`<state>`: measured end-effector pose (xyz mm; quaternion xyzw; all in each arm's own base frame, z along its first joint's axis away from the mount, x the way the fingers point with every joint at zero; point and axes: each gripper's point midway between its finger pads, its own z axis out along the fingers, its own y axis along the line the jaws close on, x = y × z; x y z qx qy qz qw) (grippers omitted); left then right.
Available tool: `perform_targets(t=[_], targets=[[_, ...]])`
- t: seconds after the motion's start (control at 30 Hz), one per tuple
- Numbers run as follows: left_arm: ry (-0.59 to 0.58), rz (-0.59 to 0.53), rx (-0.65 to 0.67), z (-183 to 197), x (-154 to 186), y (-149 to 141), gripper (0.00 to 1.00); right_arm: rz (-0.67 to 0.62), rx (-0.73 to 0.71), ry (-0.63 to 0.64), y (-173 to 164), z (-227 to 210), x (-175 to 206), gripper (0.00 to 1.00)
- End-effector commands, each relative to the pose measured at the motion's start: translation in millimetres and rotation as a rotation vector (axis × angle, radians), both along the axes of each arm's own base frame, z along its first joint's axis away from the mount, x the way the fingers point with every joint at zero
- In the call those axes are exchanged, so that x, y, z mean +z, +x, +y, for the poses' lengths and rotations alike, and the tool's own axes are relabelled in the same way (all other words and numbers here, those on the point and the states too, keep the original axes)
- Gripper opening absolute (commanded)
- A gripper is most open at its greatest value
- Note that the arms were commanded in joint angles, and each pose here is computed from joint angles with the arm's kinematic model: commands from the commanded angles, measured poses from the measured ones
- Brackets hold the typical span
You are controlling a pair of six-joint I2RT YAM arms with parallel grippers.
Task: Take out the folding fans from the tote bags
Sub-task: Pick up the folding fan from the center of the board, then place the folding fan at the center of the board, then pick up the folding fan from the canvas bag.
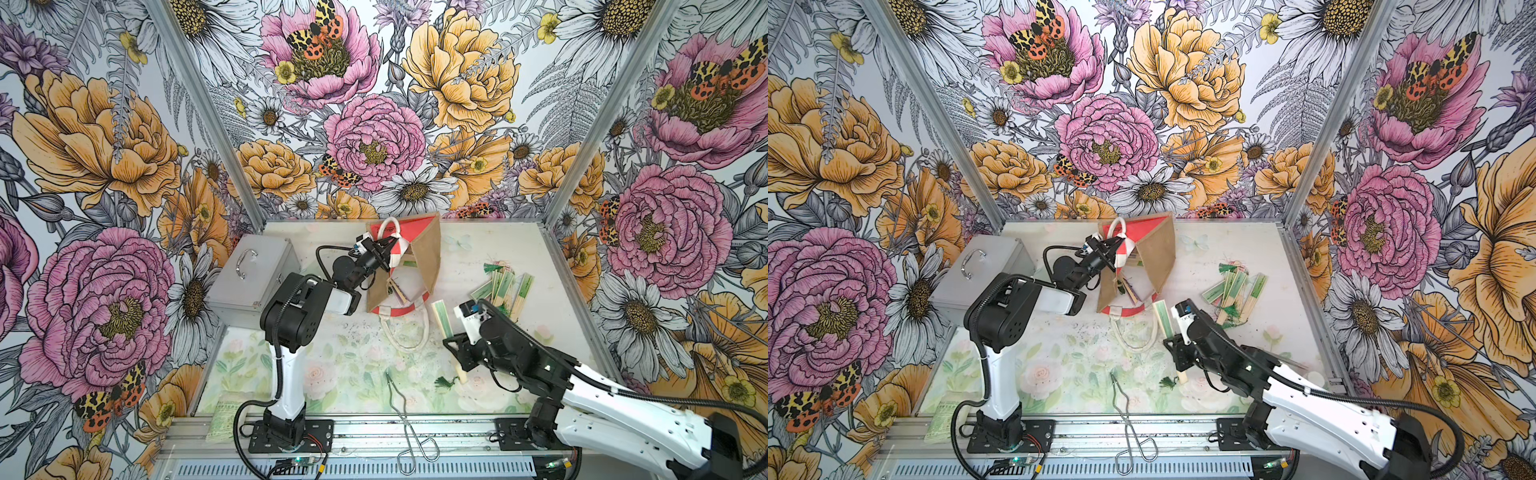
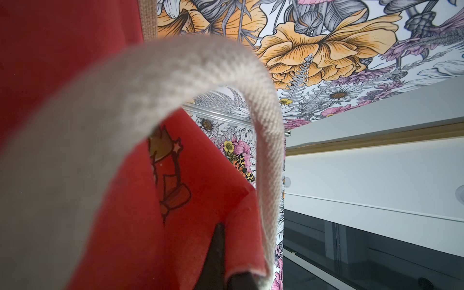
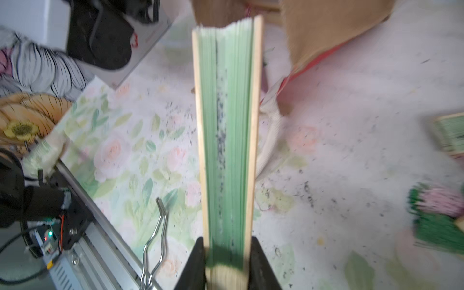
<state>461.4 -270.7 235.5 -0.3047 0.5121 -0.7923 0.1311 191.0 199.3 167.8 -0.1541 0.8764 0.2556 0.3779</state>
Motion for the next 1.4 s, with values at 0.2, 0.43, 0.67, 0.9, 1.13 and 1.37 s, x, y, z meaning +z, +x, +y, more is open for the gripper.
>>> perform_targets(t=[0.2,0.43,0.67,0.9,1.13,1.37], targets=[[-0.069,-0.064,-0.092,-5,49,-12,0.0,-0.092,-0.561,-0.016,60,-126,55,0.0],[-0.053,-0.13,-0.134,-16,64,-18,0.0,0.141,-0.652,-0.157,127,-155,13,0.0],[-0.034,-0.155,-0.147,-21,64,-20,0.0,0.307,-0.701,-0.293,173,-172,-45,0.07],[0.006,-0.185,-0.192,-30,57,-24,0.0,0.362,-0.71,-0.317,187,-176,-66,0.4],[0.042,-0.176,-0.182,-29,41,-18,0.0,0.14,-0.566,-0.145,168,-148,11,0.55],[0.148,-0.174,-0.17,-32,33,-10,0.0,-0.183,-0.112,0.087,123,-46,87,0.54]])
